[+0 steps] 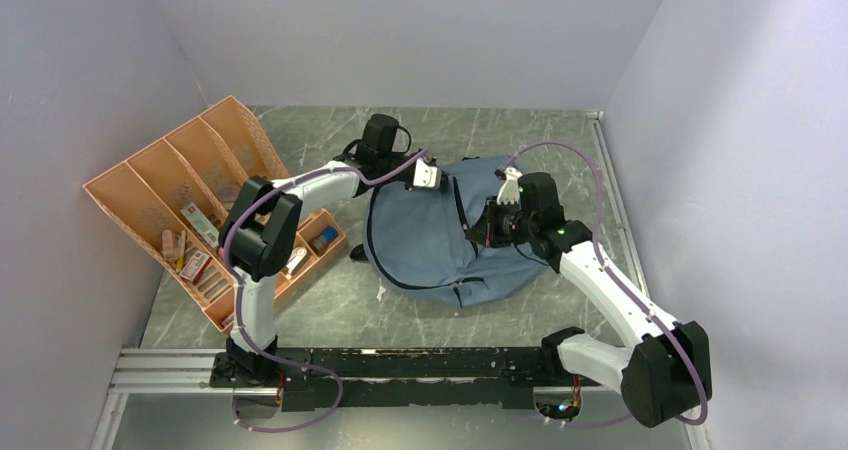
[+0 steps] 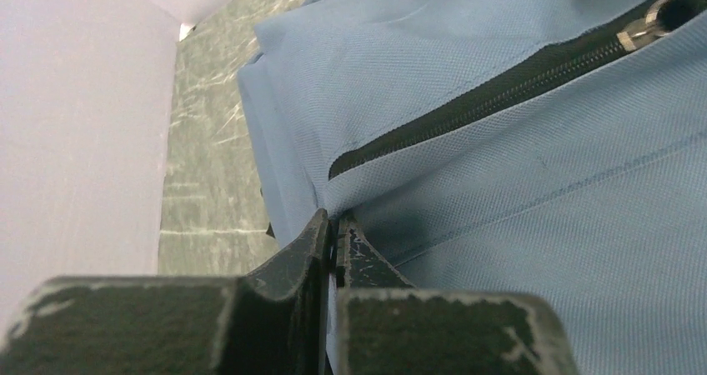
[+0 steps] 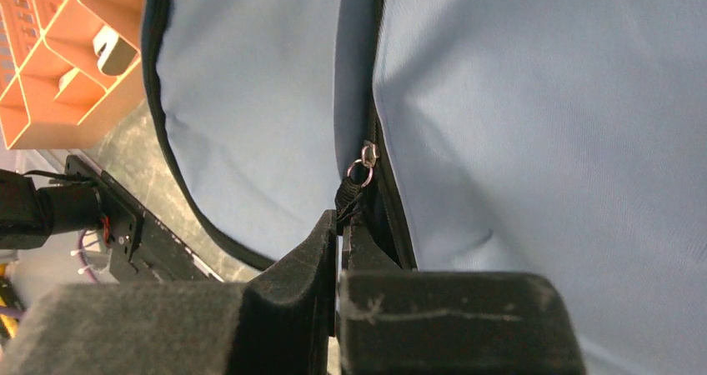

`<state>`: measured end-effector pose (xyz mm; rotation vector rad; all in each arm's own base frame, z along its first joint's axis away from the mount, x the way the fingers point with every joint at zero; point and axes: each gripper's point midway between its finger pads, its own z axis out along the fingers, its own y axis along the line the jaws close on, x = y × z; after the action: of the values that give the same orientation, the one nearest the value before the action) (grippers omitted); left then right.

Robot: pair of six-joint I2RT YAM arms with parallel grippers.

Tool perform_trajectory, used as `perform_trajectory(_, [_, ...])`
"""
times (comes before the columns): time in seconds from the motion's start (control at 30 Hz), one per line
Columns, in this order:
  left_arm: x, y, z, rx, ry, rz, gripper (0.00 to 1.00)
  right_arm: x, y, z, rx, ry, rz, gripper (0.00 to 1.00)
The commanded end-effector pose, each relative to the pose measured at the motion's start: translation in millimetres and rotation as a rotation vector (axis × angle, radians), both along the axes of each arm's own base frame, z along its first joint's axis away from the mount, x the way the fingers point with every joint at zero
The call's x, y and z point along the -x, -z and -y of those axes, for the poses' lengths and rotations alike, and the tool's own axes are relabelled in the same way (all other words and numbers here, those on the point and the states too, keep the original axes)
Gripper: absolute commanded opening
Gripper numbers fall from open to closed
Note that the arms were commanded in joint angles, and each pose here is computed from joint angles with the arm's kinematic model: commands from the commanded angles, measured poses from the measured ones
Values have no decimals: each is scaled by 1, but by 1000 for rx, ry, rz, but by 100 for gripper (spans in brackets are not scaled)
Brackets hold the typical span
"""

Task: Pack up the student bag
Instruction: Zip the student bag at the center of the board.

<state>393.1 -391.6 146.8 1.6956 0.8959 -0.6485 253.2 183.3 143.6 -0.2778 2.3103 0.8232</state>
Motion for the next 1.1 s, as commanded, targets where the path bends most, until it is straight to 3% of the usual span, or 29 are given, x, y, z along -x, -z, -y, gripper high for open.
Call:
perform_trajectory(0.0, [-54, -5, -25, 36, -181, 82, 5, 25, 8, 7, 23, 34, -145, 0])
perform_trajectory(0.37, [-98, 6, -52, 47, -354, 73, 5, 42, 34, 21, 86, 109, -262, 0])
perform_trajectory(0.67, [-92, 11, -52, 77, -361, 27, 5, 49, 62, 23, 117, 108, -327, 0])
perform_trajectory(0.8, [-79, -8, -49, 145, -337, -2, 24, 34, 47, 22, 86, 139, -233, 0])
perform_trajectory(0.9, [-69, -38, -47, 236, -346, -28, 31, 13, 20, 26, 49, 211, -86, 0])
perform_trajectory(1.07, [-54, -101, -55, 435, -388, -66, 54, -8, -20, 40, 12, 329, 111, 27])
